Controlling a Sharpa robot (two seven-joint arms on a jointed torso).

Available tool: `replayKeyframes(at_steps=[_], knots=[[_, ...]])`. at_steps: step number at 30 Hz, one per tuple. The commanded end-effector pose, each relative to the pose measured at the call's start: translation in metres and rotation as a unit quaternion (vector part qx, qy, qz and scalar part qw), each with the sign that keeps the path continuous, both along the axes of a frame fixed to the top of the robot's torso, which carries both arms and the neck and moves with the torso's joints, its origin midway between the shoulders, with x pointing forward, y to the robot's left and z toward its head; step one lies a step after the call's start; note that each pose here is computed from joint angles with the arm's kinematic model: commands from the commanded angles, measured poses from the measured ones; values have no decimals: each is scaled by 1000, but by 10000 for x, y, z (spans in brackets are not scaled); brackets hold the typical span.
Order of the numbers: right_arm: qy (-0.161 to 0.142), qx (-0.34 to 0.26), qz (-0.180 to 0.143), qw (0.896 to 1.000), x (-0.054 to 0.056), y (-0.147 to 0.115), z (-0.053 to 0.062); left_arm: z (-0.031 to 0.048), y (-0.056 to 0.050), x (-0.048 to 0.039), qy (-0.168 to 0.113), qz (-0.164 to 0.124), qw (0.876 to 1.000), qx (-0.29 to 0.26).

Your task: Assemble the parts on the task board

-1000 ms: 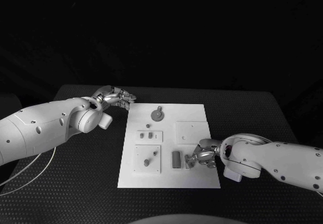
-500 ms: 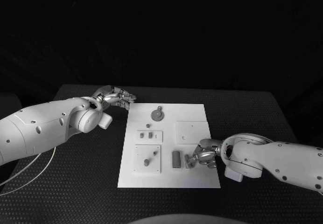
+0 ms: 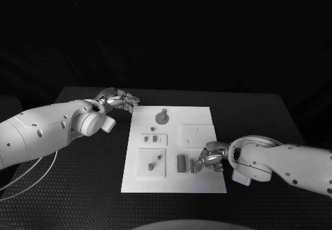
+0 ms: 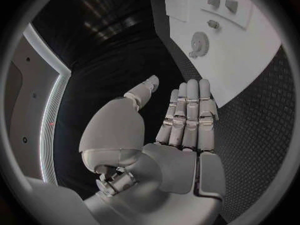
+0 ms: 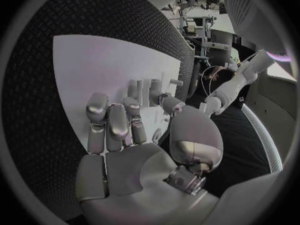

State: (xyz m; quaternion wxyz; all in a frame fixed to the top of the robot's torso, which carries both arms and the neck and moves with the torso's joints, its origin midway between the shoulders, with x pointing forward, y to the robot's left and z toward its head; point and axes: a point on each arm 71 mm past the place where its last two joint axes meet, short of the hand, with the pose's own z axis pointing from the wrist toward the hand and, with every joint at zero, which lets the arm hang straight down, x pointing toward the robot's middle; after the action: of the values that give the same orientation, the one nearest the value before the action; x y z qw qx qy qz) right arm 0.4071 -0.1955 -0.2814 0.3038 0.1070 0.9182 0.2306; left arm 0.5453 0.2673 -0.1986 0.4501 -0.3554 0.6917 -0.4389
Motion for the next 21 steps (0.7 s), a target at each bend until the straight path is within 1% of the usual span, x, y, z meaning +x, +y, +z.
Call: replayKeyframes(at_steps=[1, 4, 9, 11, 14, 17, 21], knots=[[7, 4, 9, 1000, -14, 16, -3, 19, -19, 3, -1, -8, 1000, -3], [4, 3, 8, 1000, -3, 1, -4, 19, -20, 2, -1, -8, 1000, -3], [-10, 14, 4, 1000, 40, -27, 12, 20, -14, 4, -2, -7, 1000, -3], [-24, 31, 7, 999, 79, -31, 43, 21, -15, 7, -3, -7, 1000, -3], [-40, 76, 11, 996, 162, -29, 117, 22, -17, 13, -5, -6, 1000, -3], [-62, 126, 7, 990, 319, -75, 234, 21, -19, 37, -6, -3, 1000, -9], [-102, 183, -24, 977, 620, -219, 406, 24, -24, 73, -9, 4, 1000, -18]])
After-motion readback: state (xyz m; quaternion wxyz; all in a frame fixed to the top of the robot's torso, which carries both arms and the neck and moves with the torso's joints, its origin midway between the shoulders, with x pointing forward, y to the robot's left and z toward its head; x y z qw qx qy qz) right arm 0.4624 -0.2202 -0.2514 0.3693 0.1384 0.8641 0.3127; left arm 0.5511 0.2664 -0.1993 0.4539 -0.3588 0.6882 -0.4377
